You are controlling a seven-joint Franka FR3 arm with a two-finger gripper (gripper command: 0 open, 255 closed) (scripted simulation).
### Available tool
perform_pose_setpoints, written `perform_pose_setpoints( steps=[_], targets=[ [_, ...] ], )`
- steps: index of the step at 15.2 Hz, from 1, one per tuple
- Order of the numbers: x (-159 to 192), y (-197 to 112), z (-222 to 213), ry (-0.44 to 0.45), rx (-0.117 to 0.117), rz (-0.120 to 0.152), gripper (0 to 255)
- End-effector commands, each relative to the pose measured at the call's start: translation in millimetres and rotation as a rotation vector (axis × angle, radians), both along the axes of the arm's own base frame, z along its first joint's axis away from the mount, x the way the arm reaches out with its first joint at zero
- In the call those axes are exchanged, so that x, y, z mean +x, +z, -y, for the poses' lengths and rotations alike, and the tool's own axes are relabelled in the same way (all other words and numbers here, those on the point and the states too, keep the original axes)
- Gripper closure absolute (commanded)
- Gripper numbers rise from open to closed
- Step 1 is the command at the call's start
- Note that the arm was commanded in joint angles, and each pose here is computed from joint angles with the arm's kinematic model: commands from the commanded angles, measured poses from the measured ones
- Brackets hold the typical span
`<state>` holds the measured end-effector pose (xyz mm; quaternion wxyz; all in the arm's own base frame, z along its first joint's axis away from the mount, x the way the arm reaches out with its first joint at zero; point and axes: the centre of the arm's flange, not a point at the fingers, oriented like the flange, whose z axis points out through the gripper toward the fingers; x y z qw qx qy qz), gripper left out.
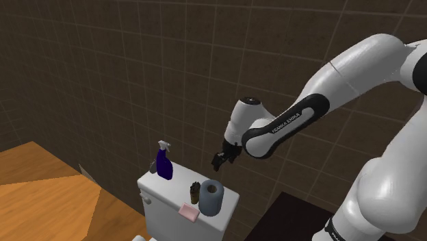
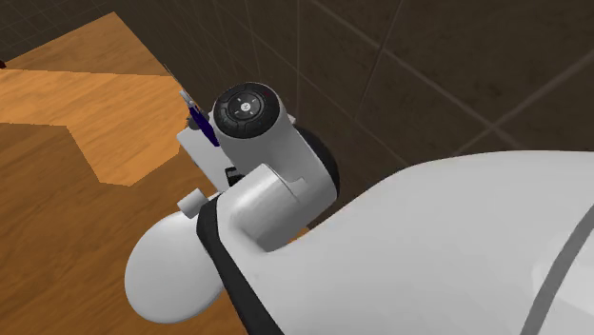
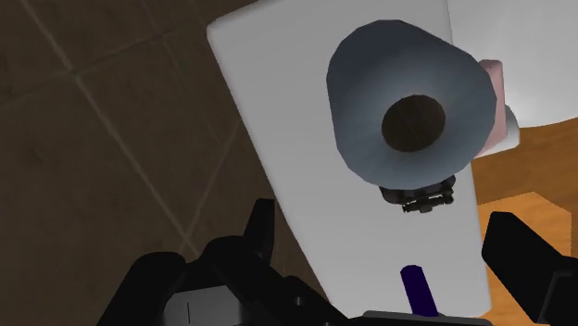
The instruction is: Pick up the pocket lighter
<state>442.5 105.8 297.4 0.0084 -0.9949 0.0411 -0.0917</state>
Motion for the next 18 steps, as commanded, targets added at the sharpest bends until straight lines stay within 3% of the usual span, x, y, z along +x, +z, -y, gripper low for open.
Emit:
perform_pose_setpoints(
  steps=[1,13,18],
  targets=[
    [12,-21,-10,-0.015,0.014,0.012,0],
    [94,-136,-60,-0.091,0.084,0.073,0],
    [94,-162,-60,-0.091,0.084,0.073,0]
  ],
)
